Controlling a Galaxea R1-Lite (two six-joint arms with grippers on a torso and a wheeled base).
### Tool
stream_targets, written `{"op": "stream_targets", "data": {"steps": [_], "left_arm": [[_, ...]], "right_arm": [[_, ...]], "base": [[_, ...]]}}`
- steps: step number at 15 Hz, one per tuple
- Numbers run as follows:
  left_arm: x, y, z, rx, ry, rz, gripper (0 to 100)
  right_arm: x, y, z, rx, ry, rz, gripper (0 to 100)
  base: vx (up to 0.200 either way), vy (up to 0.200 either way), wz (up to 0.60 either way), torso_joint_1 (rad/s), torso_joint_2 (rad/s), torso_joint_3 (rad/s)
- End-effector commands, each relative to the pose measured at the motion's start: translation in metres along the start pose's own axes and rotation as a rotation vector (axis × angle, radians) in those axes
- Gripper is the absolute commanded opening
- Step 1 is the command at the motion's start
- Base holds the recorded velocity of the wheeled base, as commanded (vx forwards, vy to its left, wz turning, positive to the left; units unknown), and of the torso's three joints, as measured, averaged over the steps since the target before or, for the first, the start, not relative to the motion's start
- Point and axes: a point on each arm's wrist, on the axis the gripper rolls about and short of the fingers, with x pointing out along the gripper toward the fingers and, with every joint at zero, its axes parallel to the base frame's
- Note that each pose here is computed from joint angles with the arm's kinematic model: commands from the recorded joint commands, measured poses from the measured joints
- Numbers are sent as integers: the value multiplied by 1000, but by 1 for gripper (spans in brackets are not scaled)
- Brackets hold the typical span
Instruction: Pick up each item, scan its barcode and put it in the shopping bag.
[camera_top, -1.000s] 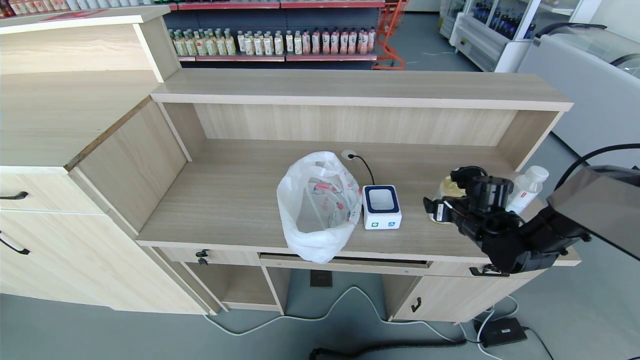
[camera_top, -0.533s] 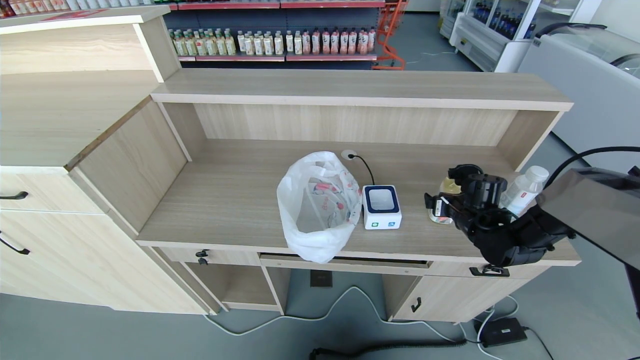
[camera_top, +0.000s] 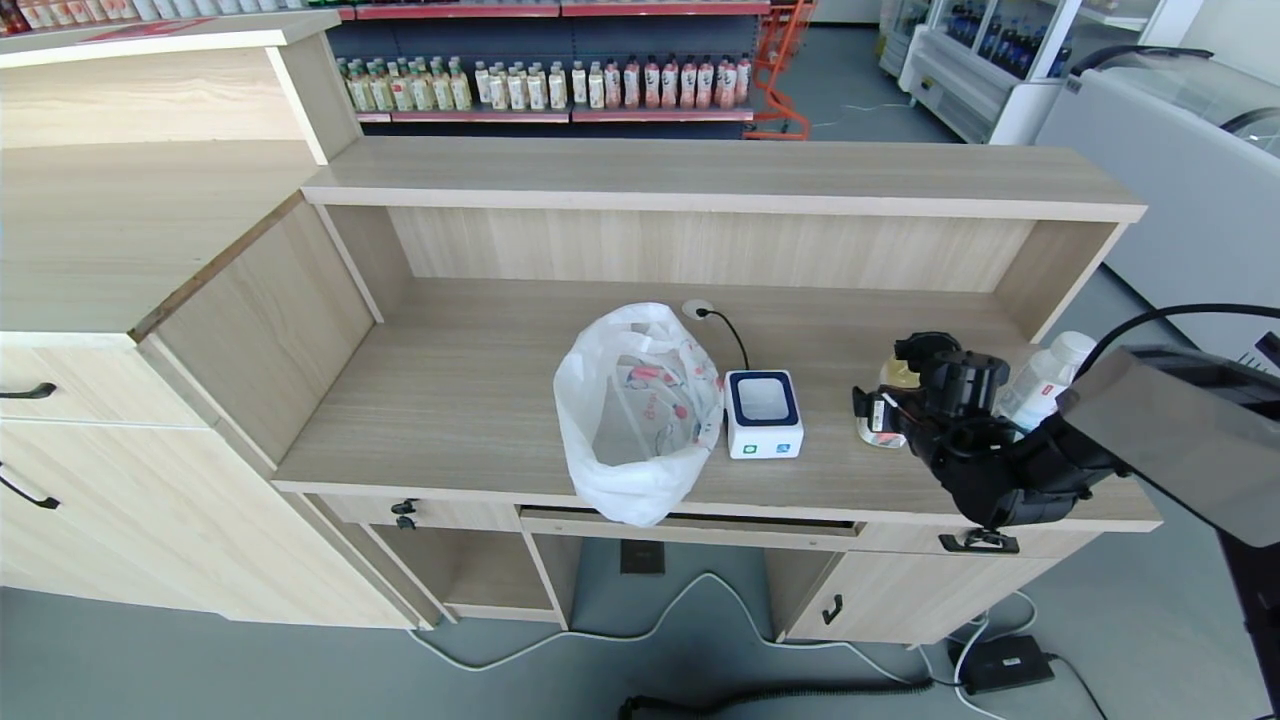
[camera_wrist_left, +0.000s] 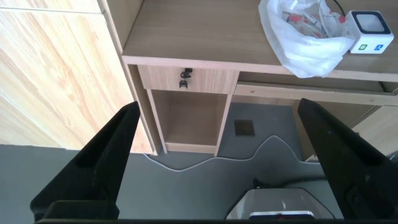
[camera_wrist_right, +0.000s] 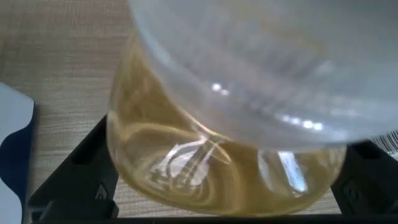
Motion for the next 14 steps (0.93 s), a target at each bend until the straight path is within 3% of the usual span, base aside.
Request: {"op": "stream_targets", "data": {"steps": [1, 5, 6, 14], "left_arm": [[0, 0, 0, 0, 1, 0, 100], [0, 0, 0, 0, 1, 0, 100], [0, 0, 0, 0, -1, 0, 100], [0, 0, 0, 0, -1, 0, 100]], "right_arm": [[5, -5, -3, -1, 1, -9, 100], [11, -8, -7, 5, -3, 15, 100], [12, -11, -5, 2, -9, 35, 0], [12, -19, 0, -28, -29, 22, 0]], "base": [[0, 0, 0, 0, 0, 0], [0, 0, 0, 0, 0, 0], [0, 0, 0, 0, 0, 0], [0, 0, 0, 0, 0, 0]]}}
